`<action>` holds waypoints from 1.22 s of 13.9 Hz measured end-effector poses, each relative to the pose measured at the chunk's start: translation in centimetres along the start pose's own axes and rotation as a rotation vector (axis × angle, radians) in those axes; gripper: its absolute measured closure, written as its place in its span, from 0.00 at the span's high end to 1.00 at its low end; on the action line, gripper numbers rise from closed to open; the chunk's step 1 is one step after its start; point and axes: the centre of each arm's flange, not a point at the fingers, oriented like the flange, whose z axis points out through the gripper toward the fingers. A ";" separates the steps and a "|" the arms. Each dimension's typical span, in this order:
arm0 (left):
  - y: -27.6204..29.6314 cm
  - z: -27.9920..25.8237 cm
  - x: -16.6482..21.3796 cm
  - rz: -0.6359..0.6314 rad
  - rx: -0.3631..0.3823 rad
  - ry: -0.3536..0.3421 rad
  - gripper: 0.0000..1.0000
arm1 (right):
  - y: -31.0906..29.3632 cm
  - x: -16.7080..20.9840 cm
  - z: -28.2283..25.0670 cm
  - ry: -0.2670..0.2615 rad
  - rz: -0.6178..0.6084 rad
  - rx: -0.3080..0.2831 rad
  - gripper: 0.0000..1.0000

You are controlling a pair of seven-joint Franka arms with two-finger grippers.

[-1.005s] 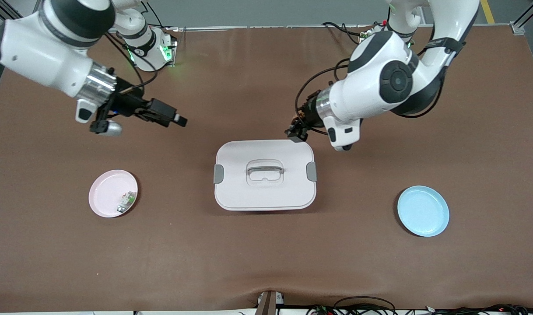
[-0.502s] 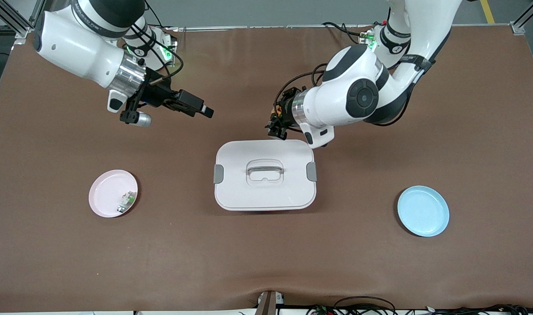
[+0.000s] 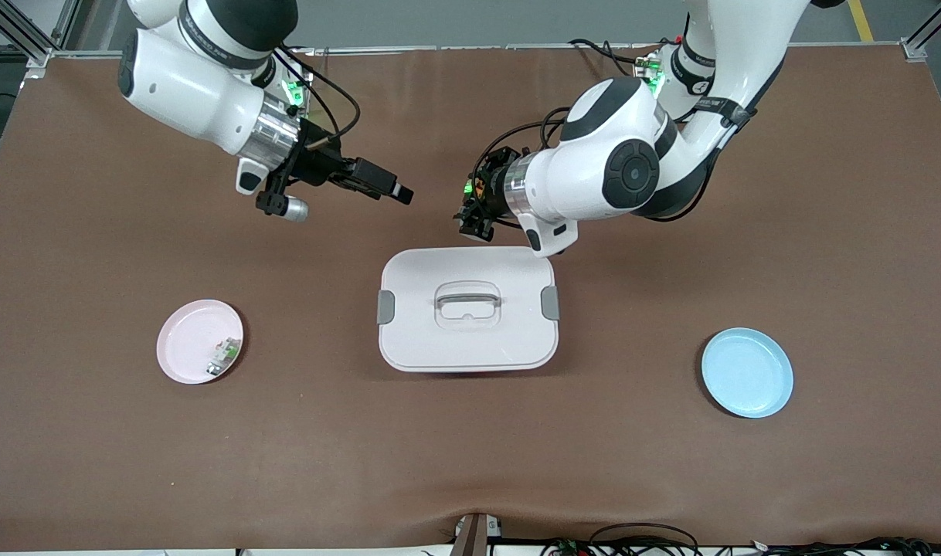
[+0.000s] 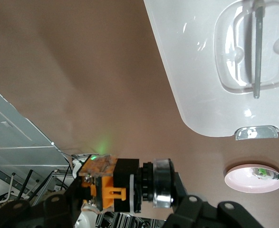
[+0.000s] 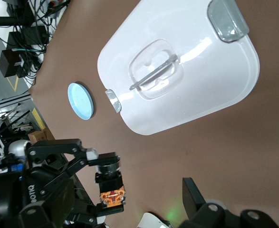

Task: Transfer orange switch to right arm and place
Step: 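Close the right gripper on the switch held by the left gripper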

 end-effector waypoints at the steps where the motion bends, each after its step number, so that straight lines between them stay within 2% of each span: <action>1: 0.0 -0.1 0.0 0.000 -0.001 -0.001 0.73 | 0.2 0.0 0.4 -0.009 0.018 0.002 1.00; 4: 0.0 0.0 0.0 -0.002 0.001 -0.006 0.73 | 0.4 -1.0 1.6 -0.060 0.067 0.035 1.00; 8: 0.2 0.1 -0.1 0.012 0.004 -0.041 0.73 | -0.6 -3.9 3.4 -0.077 0.030 0.035 1.00; 17: 0.2 0.1 -0.4 0.016 -0.008 -0.048 0.73 | -1.2 -5.5 6.4 -0.030 0.006 0.047 1.00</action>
